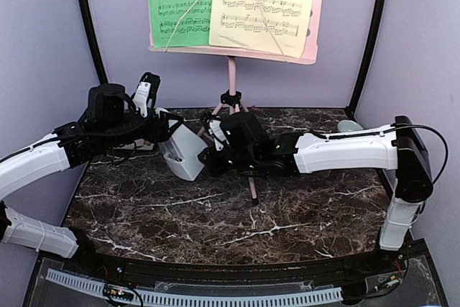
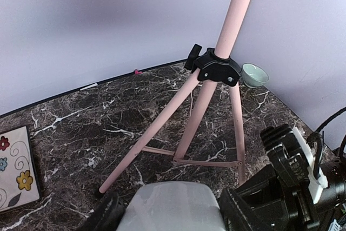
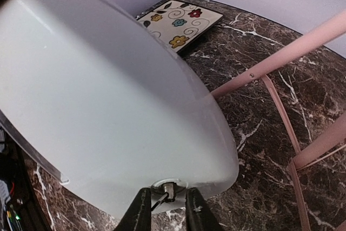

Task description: Set up the instrument practice props

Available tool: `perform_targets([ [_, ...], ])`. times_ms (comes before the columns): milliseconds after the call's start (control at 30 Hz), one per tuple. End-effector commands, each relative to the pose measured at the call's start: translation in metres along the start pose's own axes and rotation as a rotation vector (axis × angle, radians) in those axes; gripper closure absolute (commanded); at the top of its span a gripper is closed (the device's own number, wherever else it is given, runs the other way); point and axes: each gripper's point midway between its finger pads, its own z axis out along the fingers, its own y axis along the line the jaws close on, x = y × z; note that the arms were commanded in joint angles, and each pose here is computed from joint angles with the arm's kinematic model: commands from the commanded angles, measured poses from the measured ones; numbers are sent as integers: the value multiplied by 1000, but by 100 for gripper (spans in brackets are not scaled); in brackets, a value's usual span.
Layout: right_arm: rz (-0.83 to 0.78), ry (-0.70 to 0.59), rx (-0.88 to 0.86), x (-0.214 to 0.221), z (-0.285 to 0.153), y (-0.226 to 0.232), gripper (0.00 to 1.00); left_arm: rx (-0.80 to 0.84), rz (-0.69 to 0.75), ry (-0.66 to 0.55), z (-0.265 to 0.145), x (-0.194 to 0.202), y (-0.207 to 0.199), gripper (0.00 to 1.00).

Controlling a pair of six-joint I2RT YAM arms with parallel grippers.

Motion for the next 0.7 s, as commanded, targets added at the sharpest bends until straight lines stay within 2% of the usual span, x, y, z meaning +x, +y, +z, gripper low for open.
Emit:
perform_targets([
  [0, 37, -42, 16, -12, -1, -3, 81, 65, 0, -203, -21, -55, -17, 100],
  [167, 69, -43, -31, -15, 0, -3, 100, 64, 3, -215, -21, -57, -16, 100],
  [300, 152, -59, -45, -22, 0, -12, 100, 60, 19, -230, -21, -59, -16, 100],
  [433, 305, -79, -71, -33, -1, -30, 100, 75, 55, -242, -21, -59, -20, 100],
  [667, 598, -53, -218, -46, 13, -38, 100, 96, 204, -269, -21, -57, -44, 100],
])
